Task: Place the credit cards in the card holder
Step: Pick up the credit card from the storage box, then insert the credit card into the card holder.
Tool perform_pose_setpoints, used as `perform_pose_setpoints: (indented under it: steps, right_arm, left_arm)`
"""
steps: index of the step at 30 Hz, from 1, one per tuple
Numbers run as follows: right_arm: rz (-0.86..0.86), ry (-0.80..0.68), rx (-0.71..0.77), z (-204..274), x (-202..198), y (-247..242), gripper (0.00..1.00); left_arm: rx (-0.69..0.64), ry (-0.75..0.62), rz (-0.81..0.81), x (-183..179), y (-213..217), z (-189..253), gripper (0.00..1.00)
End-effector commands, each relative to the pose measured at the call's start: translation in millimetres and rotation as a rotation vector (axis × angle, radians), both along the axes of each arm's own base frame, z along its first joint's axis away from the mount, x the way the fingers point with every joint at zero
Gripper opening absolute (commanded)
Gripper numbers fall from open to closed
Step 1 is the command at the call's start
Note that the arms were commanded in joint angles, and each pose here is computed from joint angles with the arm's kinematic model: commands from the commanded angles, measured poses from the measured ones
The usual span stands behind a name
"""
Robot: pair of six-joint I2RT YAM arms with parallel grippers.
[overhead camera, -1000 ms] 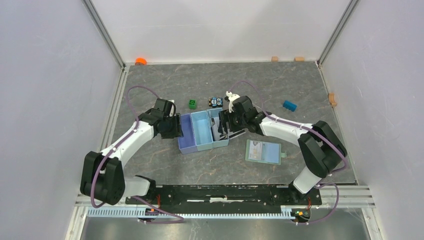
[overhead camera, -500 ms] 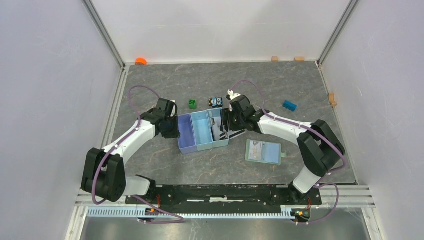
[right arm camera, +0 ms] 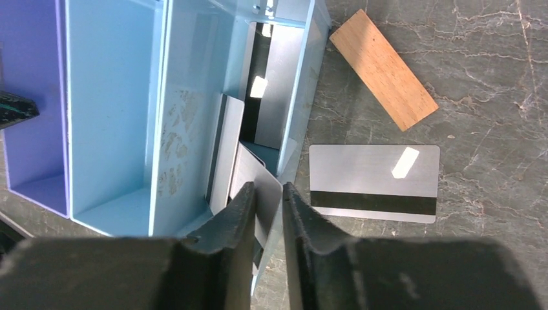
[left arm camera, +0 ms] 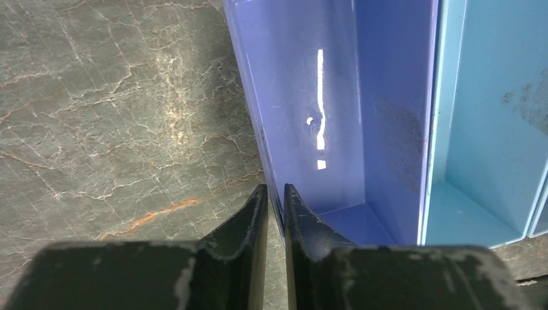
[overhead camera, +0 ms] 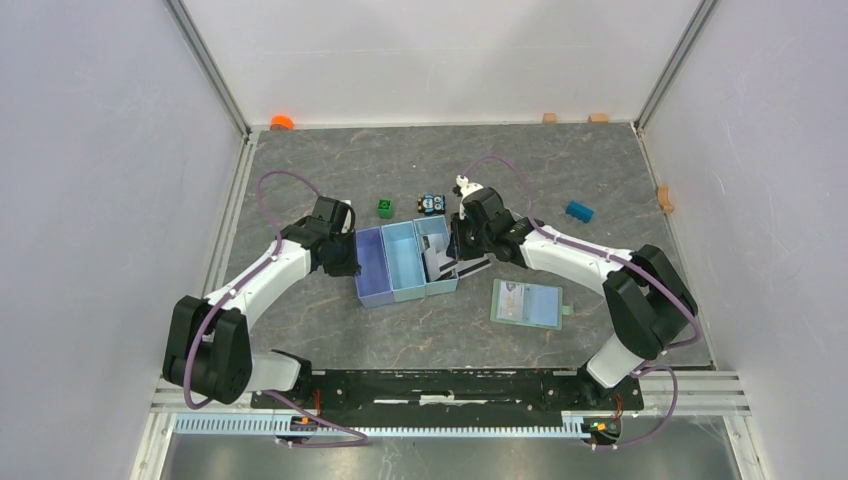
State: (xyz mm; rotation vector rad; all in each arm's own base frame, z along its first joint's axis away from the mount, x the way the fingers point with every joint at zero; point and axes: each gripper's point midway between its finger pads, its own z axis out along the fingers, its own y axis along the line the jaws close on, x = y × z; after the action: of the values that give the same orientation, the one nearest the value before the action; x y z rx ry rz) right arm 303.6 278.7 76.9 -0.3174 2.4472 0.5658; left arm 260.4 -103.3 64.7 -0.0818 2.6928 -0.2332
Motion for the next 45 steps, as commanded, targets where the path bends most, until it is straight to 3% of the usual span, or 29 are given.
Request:
perform_pose_setpoints:
  steps: [1, 6, 9, 17, 22, 26, 28, 29, 31, 34, 37, 42, 45]
  right_arm:
    - [-0.04, -0.026, -0.069, 7, 5, -21, 0.19]
    - [-0.039, -0.048, -0.047, 21, 5, -20, 0.14]
    - [-0.03, -0.064, -0.025, 32, 5, -17, 0.0]
    - [0.039, -0.17, 0.081, 95, -1, -10, 0.0]
    - [0.05, -0.235, 0.027, 126, -8, -42, 0.0]
    - [0.013, -0.247, -0.086, 126, -14, -95, 0.0]
    - [0.016, -0.243, -0.135, 122, -18, -118, 0.0]
    - [0.018, -0.237, -0.155, 121, -22, -129, 0.0]
    - [0.067, -0.232, -0.17, 120, -30, -138, 0.0]
    - [0.214, -0.212, -0.111, 122, -53, -125, 0.0]
    - [0.373, -0.21, -0.001, 126, -78, -104, 0.0]
    - [0.591, -0.149, 0.265, 134, -122, -68, 0.0]
    - [0.639, -0.117, 0.343, 136, -136, -60, 0.0]
  left_arm:
    - [0.053, -0.029, 0.027, 10, 12, 6, 0.17]
    - [0.056, -0.04, 0.028, 12, 12, 9, 0.12]
    - [0.066, -0.048, 0.029, 15, 14, 11, 0.09]
    - [0.144, -0.061, 0.045, 21, 27, 17, 0.04]
    - [0.2, -0.086, 0.059, 27, 39, 27, 0.09]
    - [0.244, -0.1, 0.064, 31, 48, 36, 0.25]
    - [0.266, -0.119, 0.056, 34, 51, 47, 0.46]
    - [0.276, -0.145, 0.05, 38, 53, 55, 0.63]
    - [0.274, -0.202, 0.014, 45, 51, 76, 0.76]
    - [0.182, -0.306, -0.113, 51, 25, 113, 0.78]
    - [0.024, -0.421, -0.388, 38, -40, 149, 0.76]
    - [-0.334, -0.465, -0.897, -39, -163, 175, 0.76]
    - [-0.563, -0.423, -1.052, -79, -199, 184, 0.78]
